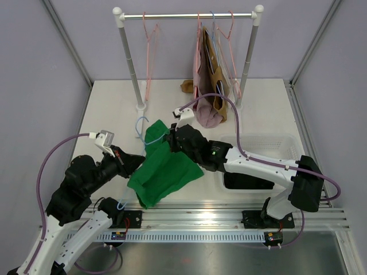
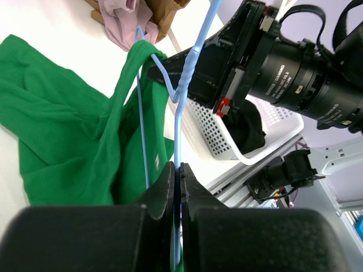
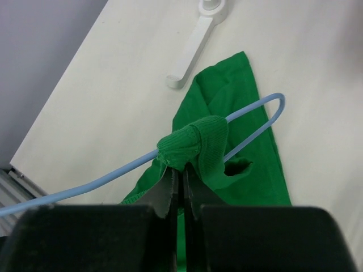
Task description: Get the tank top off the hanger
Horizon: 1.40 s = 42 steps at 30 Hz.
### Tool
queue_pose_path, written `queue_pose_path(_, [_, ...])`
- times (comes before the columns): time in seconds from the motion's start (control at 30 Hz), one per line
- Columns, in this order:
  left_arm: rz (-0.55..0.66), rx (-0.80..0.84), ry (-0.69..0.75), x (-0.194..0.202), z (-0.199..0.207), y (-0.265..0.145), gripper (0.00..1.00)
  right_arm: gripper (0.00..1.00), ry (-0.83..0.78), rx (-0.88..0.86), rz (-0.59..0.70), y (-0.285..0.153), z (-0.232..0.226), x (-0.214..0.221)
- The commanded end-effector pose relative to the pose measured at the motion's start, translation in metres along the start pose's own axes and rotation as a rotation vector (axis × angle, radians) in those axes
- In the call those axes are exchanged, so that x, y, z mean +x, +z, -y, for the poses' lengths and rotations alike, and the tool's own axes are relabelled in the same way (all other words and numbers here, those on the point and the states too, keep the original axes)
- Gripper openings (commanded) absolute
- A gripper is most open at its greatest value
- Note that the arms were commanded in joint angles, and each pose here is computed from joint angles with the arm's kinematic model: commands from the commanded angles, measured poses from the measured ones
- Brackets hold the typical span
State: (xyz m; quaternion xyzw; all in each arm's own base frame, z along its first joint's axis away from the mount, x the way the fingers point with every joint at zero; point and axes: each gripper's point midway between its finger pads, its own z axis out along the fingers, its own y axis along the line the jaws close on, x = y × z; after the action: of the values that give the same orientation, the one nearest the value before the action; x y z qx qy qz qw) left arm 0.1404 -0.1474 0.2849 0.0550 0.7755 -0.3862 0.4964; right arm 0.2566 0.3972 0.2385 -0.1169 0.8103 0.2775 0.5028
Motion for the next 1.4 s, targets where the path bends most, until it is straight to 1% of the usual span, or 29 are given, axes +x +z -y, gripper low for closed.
queue_pose_path(0.0, [0.037, 0.005, 0.040, -0.014, 0.005, -0.002, 0.00, 0.00, -0.006, 0.118, 0.091, -0.005, 0.029, -0.030])
queue_pose_path(0.07, [0.002, 0.023, 0.053, -0.007, 0.007, -0.002, 0.00, 0.00, -0.028, 0.182, 0.076, -0.003, 0.051, -0.028])
queue_pose_path(0.1, [-0.005, 0.035, 0.055, -0.006, 0.009, -0.004, 0.00, 0.00, -0.025, 0.243, 0.087, 0.000, 0.074, -0.033])
queue_pose_path(0.2, [-0.054, 0.139, 0.060, 0.005, 0.025, -0.005, 0.00, 0.00, -0.020, 0.342, 0.087, 0.004, 0.120, -0.033])
queue_pose_path(0.23, [-0.093, 0.209, 0.058, 0.012, 0.036, -0.008, 0.00, 0.00, -0.019, 0.364, 0.074, 0.005, 0.132, -0.028])
queue_pose_path(0.27, [-0.104, 0.226, 0.054, 0.015, 0.038, -0.008, 0.00, 0.00, -0.019, 0.371, 0.064, 0.007, 0.138, -0.025])
queue_pose_path(0.4, [-0.045, 0.231, 0.055, 0.007, 0.040, -0.014, 0.00, 0.00, -0.020, 0.399, 0.009, 0.011, 0.157, -0.008])
queue_pose_path(0.53, [0.034, 0.257, 0.044, -0.005, 0.047, -0.019, 0.00, 0.00, 0.001, 0.357, -0.033, 0.012, 0.157, 0.013])
queue_pose_path(0.57, [0.061, 0.281, 0.041, -0.009, 0.051, -0.022, 0.00, 0.00, 0.021, 0.273, -0.024, 0.011, 0.141, 0.009])
queue_pose_path(0.63, [0.127, 0.323, 0.020, -0.018, 0.056, -0.019, 0.00, 0.00, 0.038, 0.175, -0.044, 0.006, 0.129, 0.021])
queue_pose_path(0.67, [0.161, 0.341, 0.013, -0.023, 0.059, -0.018, 0.00, 0.00, 0.066, 0.037, -0.007, -0.001, 0.104, 0.007])
queue_pose_path(0.7, [0.244, 0.394, 0.027, -0.038, 0.069, -0.022, 0.00, 0.00, 0.071, -0.026, -0.009, -0.008, 0.094, 0.007])
queue_pose_path(0.73, [0.266, 0.414, 0.017, -0.040, 0.070, -0.019, 0.00, 0.00, 0.082, -0.079, -0.022, -0.014, 0.088, 0.014])
queue_pose_path(0.77, [0.302, 0.437, 0.027, -0.046, 0.074, -0.019, 0.00, 0.00, 0.085, -0.224, -0.034, -0.025, 0.063, 0.014])
queue_pose_path(0.8, [0.390, 0.488, 0.057, -0.063, 0.085, -0.026, 0.00, 0.00, 0.085, -0.314, -0.014, -0.043, 0.049, 0.005])
queue_pose_path(0.83, [0.437, 0.494, 0.079, -0.069, 0.084, -0.025, 0.00, 0.00, 0.071, -0.389, -0.032, -0.053, 0.039, 0.010])
queue_pose_path(0.87, [0.481, 0.503, 0.094, -0.076, 0.086, -0.027, 0.00, 0.00, 0.054, -0.546, -0.070, -0.078, 0.015, 0.013])
queue_pose_path(0.9, [0.581, 0.545, 0.147, -0.092, 0.096, -0.039, 0.00, 0.00, 0.044, -0.618, -0.102, -0.090, 0.007, 0.019])
queue_pose_path(0.93, [0.637, 0.553, 0.160, -0.099, 0.097, -0.043, 0.00, 0.00, 0.027, -0.685, -0.131, -0.102, 0.000, 0.026])
queue_pose_path(0.97, [0.676, 0.552, 0.165, -0.100, 0.093, -0.041, 0.00, 0.00, -0.001, -0.807, -0.182, -0.126, -0.012, 0.035])
queue_pose_path(1.0, [0.768, 0.580, 0.183, -0.113, 0.098, -0.053, 0.00, 0.00, -0.014, -0.836, -0.218, -0.135, -0.010, 0.048])
queue_pose_path(1.03, [0.815, 0.551, 0.183, -0.121, 0.094, -0.052, 0.00, 0.00, -0.030, -0.836, -0.256, -0.142, -0.005, 0.060])
queue_pose_path(1.07, [0.842, 0.538, 0.185, -0.126, 0.092, -0.052, 0.00, 0.00, -0.037, -0.782, -0.219, -0.146, 0.003, 0.056])
queue_pose_path(1.13, [0.878, 0.484, 0.170, -0.140, 0.087, -0.050, 0.00, 0.00, -0.015, -0.616, -0.250, -0.144, 0.033, 0.074])
queue_pose_path(1.17, [0.864, 0.456, 0.162, -0.144, 0.085, -0.042, 0.00, 0.00, -0.012, -0.506, -0.174, -0.144, 0.050, 0.061])
queue_pose_path(1.2, [0.847, 0.445, 0.160, -0.149, 0.087, -0.042, 0.00, 0.00, -0.006, -0.456, -0.159, -0.147, 0.059, 0.059])
queue_pose_path(1.23, [0.829, 0.437, 0.157, -0.152, 0.089, -0.040, 0.00, 0.00, 0.003, -0.411, -0.177, -0.152, 0.068, 0.063])
queue_pose_path(1.27, [0.784, 0.422, 0.157, -0.151, 0.089, -0.029, 0.00, 0.00, 0.005, -0.403, -0.132, -0.162, 0.070, 0.052])
queue_pose_path(1.37, [0.663, 0.368, 0.150, -0.151, 0.090, -0.015, 0.00, 0.00, 0.012, -0.438, -0.115, -0.182, 0.066, 0.044])
